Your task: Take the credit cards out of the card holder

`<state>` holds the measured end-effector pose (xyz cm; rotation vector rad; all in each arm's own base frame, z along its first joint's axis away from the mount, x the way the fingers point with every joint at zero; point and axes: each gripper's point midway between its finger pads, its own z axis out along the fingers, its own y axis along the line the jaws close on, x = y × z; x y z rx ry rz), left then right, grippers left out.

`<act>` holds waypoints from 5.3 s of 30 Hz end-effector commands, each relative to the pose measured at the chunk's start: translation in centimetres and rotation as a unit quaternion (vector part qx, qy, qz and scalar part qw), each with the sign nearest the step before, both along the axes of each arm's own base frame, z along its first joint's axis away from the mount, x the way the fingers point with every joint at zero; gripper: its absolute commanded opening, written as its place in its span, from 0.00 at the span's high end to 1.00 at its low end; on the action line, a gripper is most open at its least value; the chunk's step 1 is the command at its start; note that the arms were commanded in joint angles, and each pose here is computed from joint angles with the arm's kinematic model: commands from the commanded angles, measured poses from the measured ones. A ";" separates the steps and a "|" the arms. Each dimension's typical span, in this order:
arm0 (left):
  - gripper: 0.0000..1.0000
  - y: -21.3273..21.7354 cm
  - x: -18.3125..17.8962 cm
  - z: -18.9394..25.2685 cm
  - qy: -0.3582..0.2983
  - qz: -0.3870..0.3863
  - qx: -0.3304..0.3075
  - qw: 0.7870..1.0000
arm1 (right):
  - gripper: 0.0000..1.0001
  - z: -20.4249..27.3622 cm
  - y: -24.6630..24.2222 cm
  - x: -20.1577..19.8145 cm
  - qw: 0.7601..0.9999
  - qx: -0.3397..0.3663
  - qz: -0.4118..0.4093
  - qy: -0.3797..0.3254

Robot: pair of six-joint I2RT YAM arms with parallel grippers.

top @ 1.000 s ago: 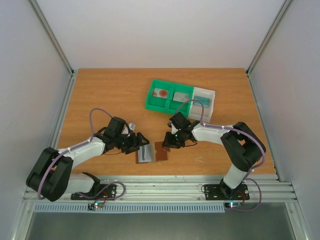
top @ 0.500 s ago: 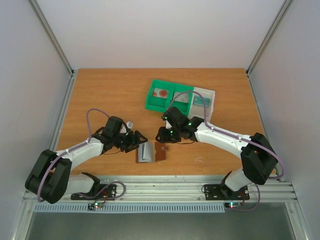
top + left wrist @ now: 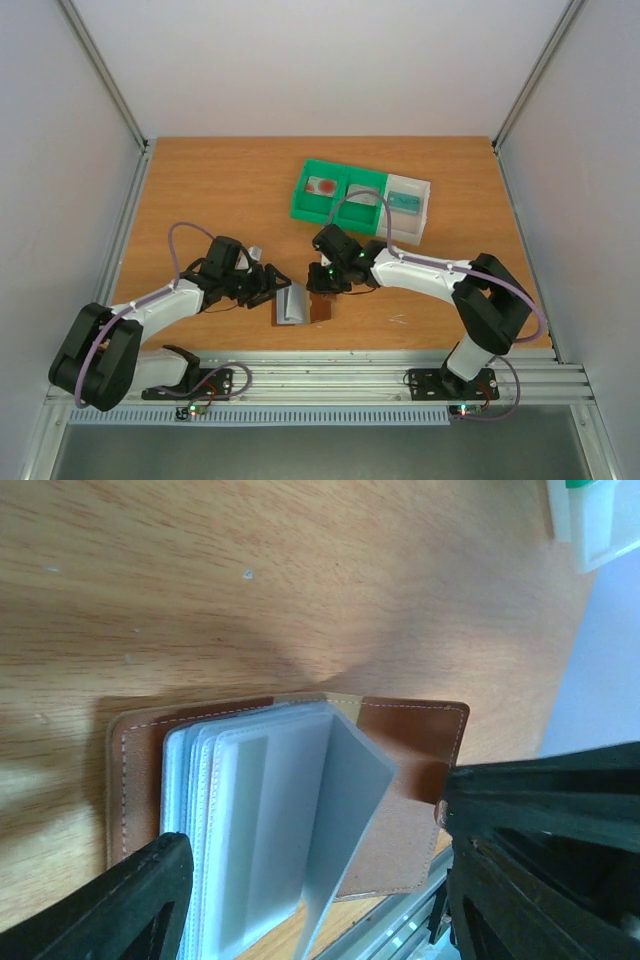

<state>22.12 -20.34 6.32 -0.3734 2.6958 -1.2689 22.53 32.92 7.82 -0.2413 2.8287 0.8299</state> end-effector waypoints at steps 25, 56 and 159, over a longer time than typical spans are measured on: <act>0.29 -2.0 2.3 1.4 -0.049 -0.021 -0.055 0.997 | 0.92 -6.6 -1.8 -0.8 0.999 -0.041 -0.003 0.010; 0.28 -0.8 1.1 -0.6 -0.036 -0.022 -0.015 0.999 | 0.92 -6.5 -1.9 -0.6 0.999 -0.044 -0.004 0.005; 0.28 -8.3 1.1 4.1 -0.034 -0.063 -0.119 0.990 | 0.72 4.5 -7.9 -1.2 0.990 -0.014 -0.063 -0.122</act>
